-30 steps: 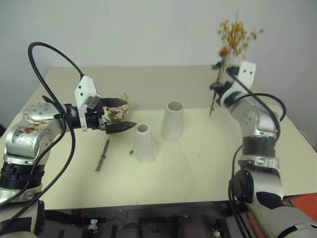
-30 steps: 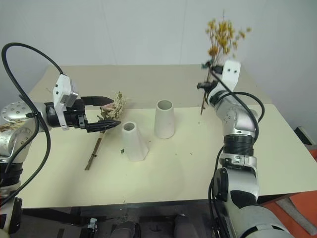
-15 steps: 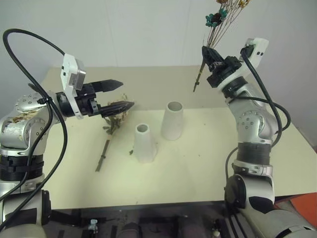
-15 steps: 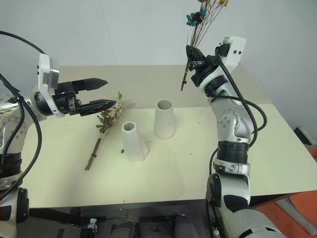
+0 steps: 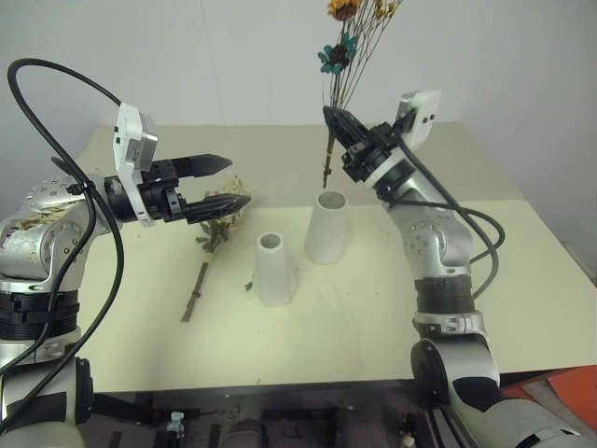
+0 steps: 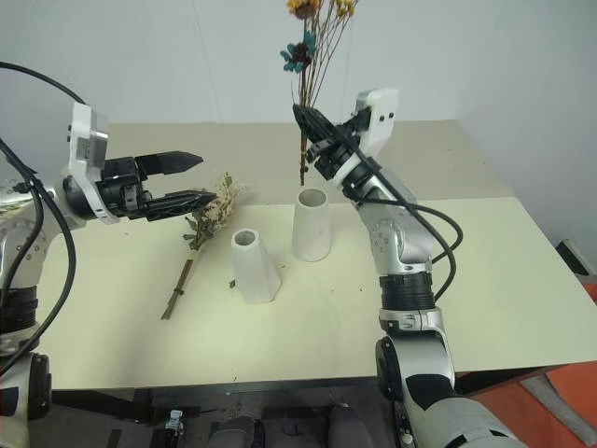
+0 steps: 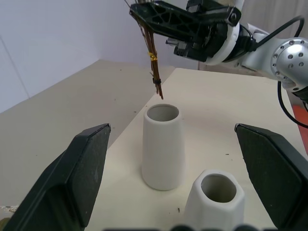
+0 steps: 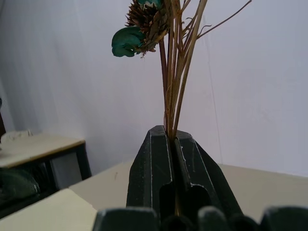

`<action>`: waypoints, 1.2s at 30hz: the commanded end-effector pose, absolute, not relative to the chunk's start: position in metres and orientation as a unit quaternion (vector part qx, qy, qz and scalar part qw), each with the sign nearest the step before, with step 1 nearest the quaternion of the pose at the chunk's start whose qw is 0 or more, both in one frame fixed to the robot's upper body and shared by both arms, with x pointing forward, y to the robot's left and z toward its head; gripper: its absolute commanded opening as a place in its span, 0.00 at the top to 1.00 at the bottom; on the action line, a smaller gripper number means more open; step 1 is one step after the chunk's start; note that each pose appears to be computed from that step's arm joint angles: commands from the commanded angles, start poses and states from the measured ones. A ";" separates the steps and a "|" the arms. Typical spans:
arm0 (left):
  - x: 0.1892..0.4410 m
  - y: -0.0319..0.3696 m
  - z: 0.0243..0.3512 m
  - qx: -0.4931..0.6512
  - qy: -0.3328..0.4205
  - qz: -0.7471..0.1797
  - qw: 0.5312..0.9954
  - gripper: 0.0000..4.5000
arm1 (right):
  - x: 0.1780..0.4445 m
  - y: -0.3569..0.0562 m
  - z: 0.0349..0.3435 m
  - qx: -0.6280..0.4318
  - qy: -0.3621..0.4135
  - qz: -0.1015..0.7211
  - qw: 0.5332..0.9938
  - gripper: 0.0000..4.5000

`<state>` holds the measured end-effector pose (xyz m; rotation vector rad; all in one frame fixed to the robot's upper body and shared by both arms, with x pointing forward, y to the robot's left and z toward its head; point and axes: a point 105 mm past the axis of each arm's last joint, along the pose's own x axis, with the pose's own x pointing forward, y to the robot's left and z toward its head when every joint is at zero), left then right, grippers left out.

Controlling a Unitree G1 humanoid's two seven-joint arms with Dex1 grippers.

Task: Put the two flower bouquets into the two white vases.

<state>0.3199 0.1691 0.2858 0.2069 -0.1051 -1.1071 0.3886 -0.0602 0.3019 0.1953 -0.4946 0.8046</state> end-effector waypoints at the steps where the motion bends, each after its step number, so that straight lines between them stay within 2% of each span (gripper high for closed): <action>1: 0.315 0.171 0.295 0.112 -0.060 -0.524 0.843 0.00 | 0.383 -0.060 0.305 0.058 -0.273 0.385 0.880 0.99; 23: 0.312 0.169 0.285 0.125 -0.037 -0.523 0.842 0.00 | 0.386 -0.055 0.255 0.000 -0.262 0.373 0.890 0.99; 24: 0.312 0.169 0.285 0.124 -0.037 -0.523 0.842 0.00 | 0.385 -0.055 0.254 0.000 -0.262 0.372 0.891 0.87; 25: 0.312 0.169 0.285 0.124 -0.037 -0.523 0.842 0.00 | 0.385 -0.055 0.253 0.001 -0.263 0.371 0.891 0.84; 36: 0.312 0.170 0.286 0.123 -0.039 -0.524 0.842 0.00 | 0.368 -0.081 0.255 0.009 -0.281 0.346 0.895 0.03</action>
